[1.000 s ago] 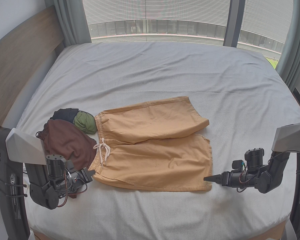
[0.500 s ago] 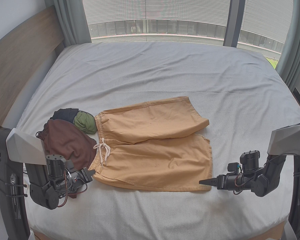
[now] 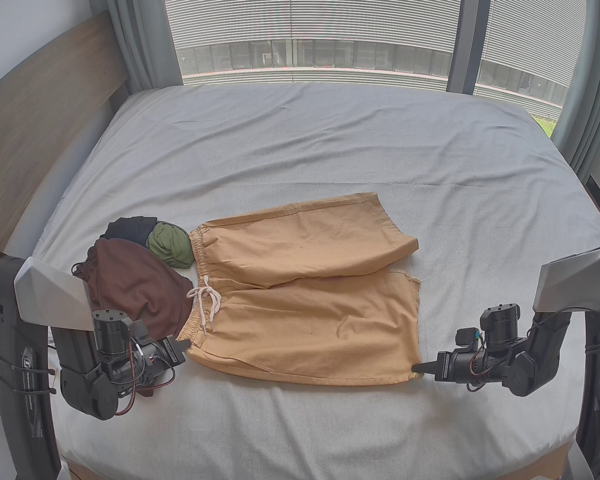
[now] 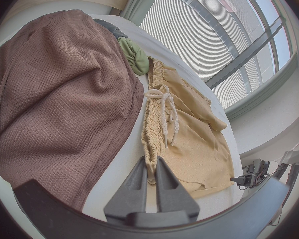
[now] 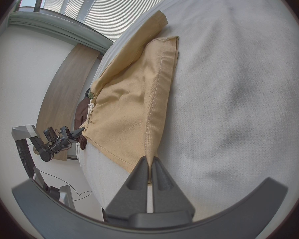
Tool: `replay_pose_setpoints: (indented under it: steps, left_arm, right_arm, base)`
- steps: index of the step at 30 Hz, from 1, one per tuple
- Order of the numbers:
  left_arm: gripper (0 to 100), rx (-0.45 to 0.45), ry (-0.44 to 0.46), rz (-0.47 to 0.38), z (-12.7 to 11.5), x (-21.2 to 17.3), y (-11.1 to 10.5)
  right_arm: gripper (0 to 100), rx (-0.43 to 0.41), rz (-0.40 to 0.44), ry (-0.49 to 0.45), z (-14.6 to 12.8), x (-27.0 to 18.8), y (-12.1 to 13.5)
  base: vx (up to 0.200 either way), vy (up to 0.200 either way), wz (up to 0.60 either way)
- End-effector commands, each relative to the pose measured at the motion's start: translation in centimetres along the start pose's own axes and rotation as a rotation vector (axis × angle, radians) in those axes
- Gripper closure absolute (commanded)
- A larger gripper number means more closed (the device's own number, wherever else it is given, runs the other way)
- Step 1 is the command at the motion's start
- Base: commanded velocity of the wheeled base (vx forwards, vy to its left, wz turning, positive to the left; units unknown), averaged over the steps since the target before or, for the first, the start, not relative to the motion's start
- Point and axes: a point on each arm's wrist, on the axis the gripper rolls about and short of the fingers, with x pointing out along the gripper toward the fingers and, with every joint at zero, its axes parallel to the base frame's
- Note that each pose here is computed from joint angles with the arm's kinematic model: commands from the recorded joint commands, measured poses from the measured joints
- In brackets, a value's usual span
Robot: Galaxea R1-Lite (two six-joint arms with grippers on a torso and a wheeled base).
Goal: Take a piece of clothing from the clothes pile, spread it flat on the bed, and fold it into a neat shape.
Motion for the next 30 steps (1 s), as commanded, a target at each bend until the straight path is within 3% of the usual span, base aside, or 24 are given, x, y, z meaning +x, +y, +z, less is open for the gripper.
replay_pose_setpoints:
  steps: [1, 5, 11, 16, 30]
  left_arm:
    - [100, -0.004, 0.019, 0.007, -0.4, -0.2, 0.2]
    - [100, -0.009, 0.029, 0.018, -0.6, -0.6, 0.3]
    - [100, 0.021, 0.087, 0.043, -1.7, -1.4, 0.7]
    - [100, 0.056, 0.142, 0.034, -2.5, -2.4, 1.0]
    - [100, 0.099, 0.157, 0.042, -2.8, -2.9, 1.2]
  right_arm:
    - [100, -0.003, -0.004, -0.026, 0.6, -1.2, 0.3]
    - [100, 0.018, -0.03, 0.0, 1.1, -2.6, 0.7]
    - [100, -0.02, -0.077, 0.075, 1.0, -4.2, 0.5]
    - [100, -0.016, -0.081, 0.083, 0.9, -4.2, 0.4]
    - [100, -0.008, -0.09, 0.099, 0.4, -4.2, 0.3]
  base:
    - [0.0, 0.0, 0.0]
    - [0.0, 0.0, 0.0]
    - [0.0, 0.0, 0.0]
    - [0.0, 0.0, 0.0]
    - [0.0, 0.0, 0.0]
